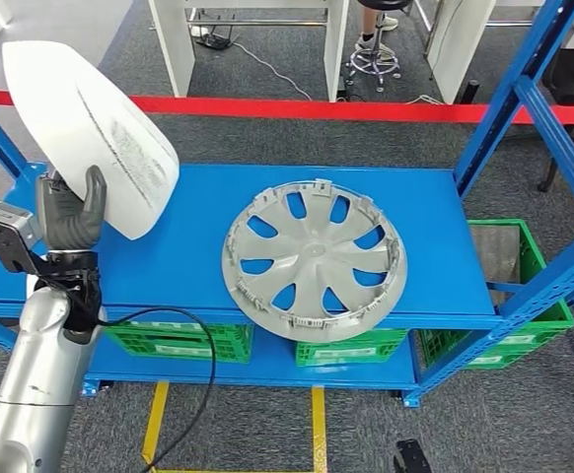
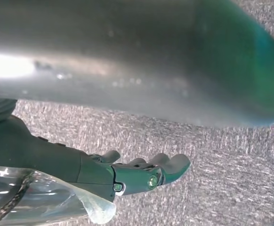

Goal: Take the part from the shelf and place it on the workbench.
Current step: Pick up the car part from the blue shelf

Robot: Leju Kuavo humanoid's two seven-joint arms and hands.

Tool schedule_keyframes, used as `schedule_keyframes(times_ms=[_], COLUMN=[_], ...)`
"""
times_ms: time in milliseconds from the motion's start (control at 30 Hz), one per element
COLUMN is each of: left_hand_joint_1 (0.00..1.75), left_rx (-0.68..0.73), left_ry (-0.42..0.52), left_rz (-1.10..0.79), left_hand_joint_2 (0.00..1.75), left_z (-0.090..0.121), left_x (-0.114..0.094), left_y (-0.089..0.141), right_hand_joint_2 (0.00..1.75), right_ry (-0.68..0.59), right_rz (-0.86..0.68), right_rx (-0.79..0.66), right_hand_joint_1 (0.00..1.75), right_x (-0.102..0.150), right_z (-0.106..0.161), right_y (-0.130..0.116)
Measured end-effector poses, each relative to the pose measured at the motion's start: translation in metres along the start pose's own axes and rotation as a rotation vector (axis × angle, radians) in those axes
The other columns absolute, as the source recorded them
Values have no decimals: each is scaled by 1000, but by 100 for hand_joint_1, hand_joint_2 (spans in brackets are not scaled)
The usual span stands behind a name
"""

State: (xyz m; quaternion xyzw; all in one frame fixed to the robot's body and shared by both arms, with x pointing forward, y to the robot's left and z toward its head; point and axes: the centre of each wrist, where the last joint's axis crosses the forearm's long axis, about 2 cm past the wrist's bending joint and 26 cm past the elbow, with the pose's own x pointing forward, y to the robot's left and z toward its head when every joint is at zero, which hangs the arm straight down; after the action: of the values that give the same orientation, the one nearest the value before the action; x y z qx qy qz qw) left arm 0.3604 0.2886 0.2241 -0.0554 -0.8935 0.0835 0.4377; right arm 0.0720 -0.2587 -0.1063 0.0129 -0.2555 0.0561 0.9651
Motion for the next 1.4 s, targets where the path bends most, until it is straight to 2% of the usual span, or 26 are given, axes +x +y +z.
schedule_keyframes(times_ms=[200, 1067, 1400], left_hand_joint_1=[175, 175, 175], left_rx=[7, 7, 20], left_ry=[29, 47, 73], left_rz=[4, -7, -22], left_hand_joint_2=[175, 175, 175], left_z=[7, 7, 18], left_x=[-5, -8, -12], left_y=[2, 9, 15], right_hand_joint_2=[0, 0, 0], right_ry=[8, 20, 21], right_rz=[2, -3, -1], right_rx=[-5, -8, -8], right_hand_joint_1=[0, 0, 0], right_x=[-4, -4, -2], right_z=[1, 1, 1], right_y=[-2, -2, -2])
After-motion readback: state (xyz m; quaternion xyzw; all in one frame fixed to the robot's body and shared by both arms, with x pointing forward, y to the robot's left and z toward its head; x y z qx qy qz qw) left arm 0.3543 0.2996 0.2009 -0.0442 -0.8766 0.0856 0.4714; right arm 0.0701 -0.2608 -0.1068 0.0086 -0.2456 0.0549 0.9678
